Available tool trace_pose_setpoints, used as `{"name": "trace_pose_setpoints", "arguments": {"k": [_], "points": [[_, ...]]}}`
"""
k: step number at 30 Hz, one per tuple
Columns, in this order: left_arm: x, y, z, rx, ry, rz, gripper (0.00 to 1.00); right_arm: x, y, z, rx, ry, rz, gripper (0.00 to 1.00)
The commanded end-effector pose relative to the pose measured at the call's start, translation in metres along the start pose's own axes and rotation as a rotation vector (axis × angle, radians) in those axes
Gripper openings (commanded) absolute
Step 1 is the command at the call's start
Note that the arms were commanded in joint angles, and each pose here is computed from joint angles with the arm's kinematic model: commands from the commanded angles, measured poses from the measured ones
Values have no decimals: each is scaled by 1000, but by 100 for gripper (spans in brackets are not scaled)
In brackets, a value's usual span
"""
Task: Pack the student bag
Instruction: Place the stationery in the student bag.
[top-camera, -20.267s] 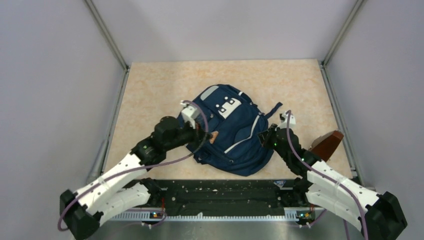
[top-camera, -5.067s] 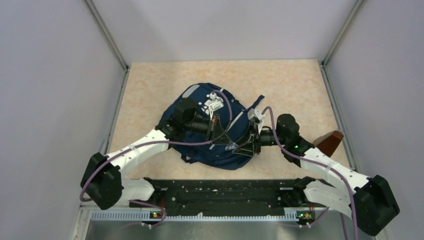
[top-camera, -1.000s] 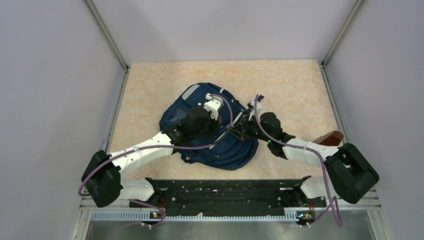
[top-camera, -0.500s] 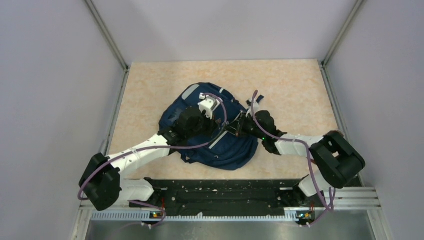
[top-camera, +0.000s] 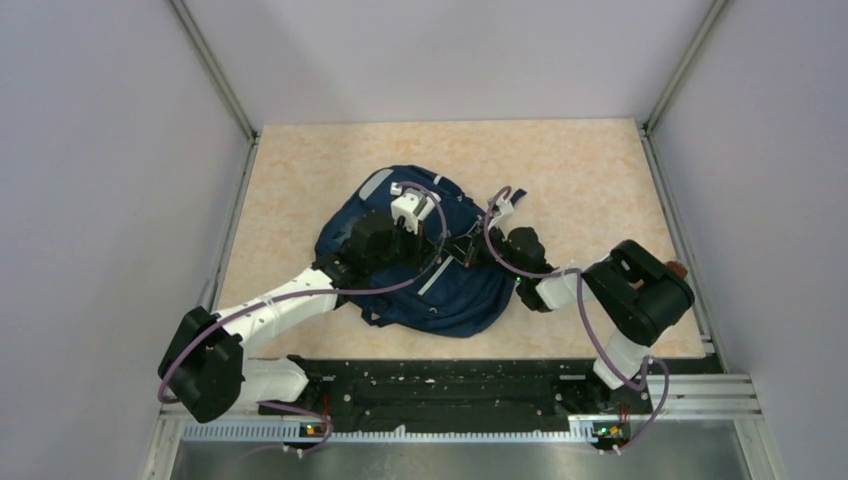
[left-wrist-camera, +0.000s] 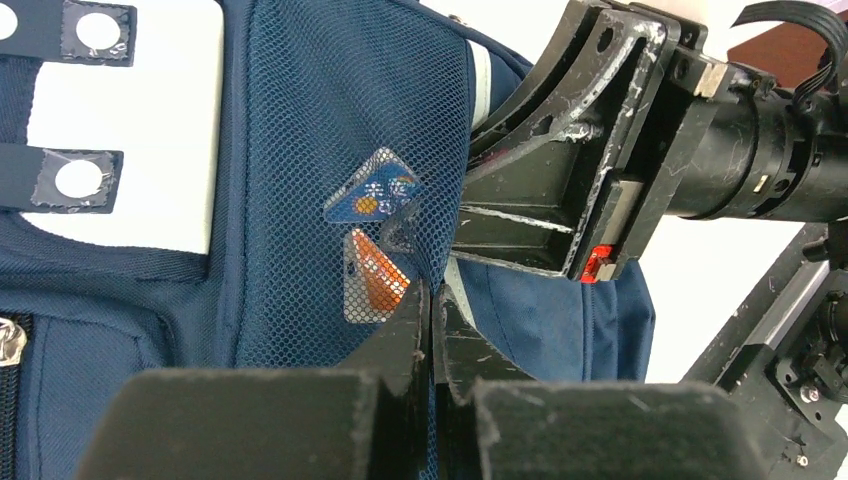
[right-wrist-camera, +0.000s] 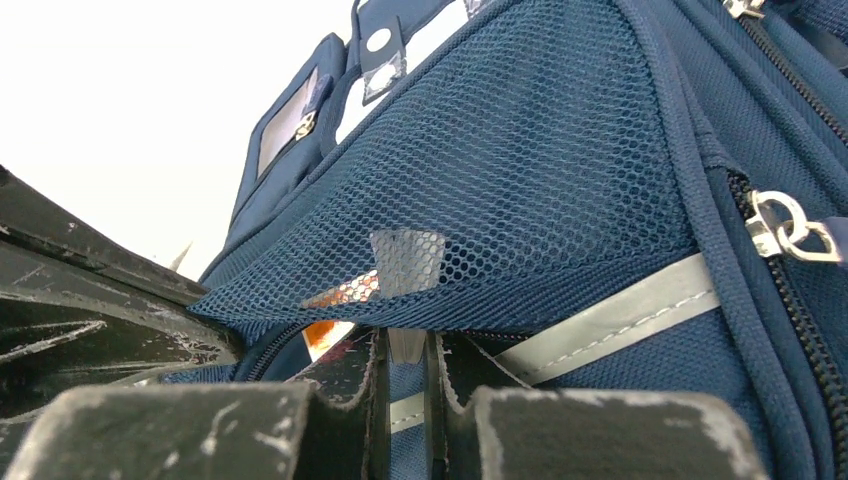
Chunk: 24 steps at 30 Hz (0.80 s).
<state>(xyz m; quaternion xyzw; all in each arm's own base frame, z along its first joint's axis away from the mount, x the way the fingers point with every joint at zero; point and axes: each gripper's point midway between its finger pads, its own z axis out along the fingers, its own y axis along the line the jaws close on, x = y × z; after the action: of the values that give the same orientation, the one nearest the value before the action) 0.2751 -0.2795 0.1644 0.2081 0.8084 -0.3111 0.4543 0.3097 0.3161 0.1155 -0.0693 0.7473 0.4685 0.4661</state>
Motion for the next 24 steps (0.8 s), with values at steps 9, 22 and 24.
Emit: {"name": "trace_pose_setpoints", "arguments": {"k": [9, 22, 24], "points": [[-36, -15, -9, 62, -119, -56, 22, -33, 7, -6, 27, -100, -162, 61], [-48, 22, -33, -111, -130, -7, 69, -28, -22, -107, 395, 22, -114, 77], [-50, 26, -37, -131, -136, 2, 70, -26, -32, -124, 488, 42, -96, 79]]}}
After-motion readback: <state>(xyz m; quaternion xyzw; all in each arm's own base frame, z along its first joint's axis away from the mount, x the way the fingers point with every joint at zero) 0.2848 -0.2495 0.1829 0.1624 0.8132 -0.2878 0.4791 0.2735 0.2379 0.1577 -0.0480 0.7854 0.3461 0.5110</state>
